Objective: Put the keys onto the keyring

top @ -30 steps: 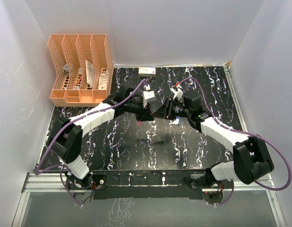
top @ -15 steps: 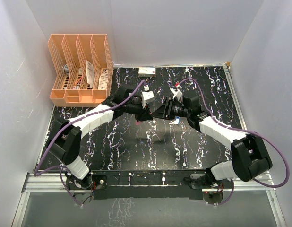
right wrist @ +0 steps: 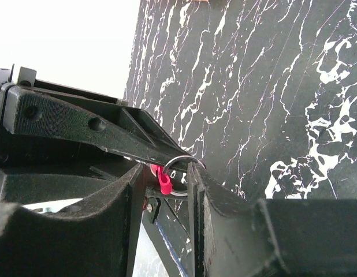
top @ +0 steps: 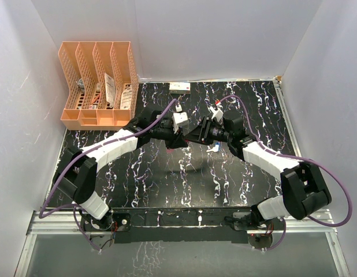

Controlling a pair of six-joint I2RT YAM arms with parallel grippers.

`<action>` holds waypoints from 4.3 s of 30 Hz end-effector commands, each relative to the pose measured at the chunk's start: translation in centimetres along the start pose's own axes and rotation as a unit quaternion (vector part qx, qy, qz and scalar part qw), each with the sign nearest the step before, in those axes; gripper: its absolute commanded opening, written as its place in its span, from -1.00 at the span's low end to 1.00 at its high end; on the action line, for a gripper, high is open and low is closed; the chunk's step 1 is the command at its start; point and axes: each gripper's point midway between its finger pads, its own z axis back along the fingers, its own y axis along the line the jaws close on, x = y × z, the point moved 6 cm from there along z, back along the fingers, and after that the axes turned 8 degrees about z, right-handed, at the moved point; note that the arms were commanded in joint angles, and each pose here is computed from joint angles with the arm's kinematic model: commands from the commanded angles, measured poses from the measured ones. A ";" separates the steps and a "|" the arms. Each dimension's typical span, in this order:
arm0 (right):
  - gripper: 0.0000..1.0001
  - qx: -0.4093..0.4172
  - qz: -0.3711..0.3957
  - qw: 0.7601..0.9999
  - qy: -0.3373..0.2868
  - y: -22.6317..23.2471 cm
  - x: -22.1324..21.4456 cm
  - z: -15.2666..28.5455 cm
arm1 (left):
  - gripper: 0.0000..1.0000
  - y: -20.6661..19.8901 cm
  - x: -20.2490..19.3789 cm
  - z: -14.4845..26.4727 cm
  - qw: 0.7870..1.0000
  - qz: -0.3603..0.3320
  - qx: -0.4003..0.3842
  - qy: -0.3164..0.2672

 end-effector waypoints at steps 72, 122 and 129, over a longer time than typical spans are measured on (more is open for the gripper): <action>-0.99 0.090 -0.033 0.989 -0.110 1.8 6.0 2.3 | 0.53 -1.0 2.3 6.8 0.945 0.052 0.258 -0.193; -1.00 0.226 -0.129 0.950 -0.172 2.7 7.4 3.8 | 0.97 -1.9 1.0 6.6 0.933 0.074 0.234 -0.265; -1.00 0.224 -0.130 0.950 -0.174 2.7 7.4 3.9 | 0.97 -2.1 1.2 6.0 0.938 0.070 0.209 -0.269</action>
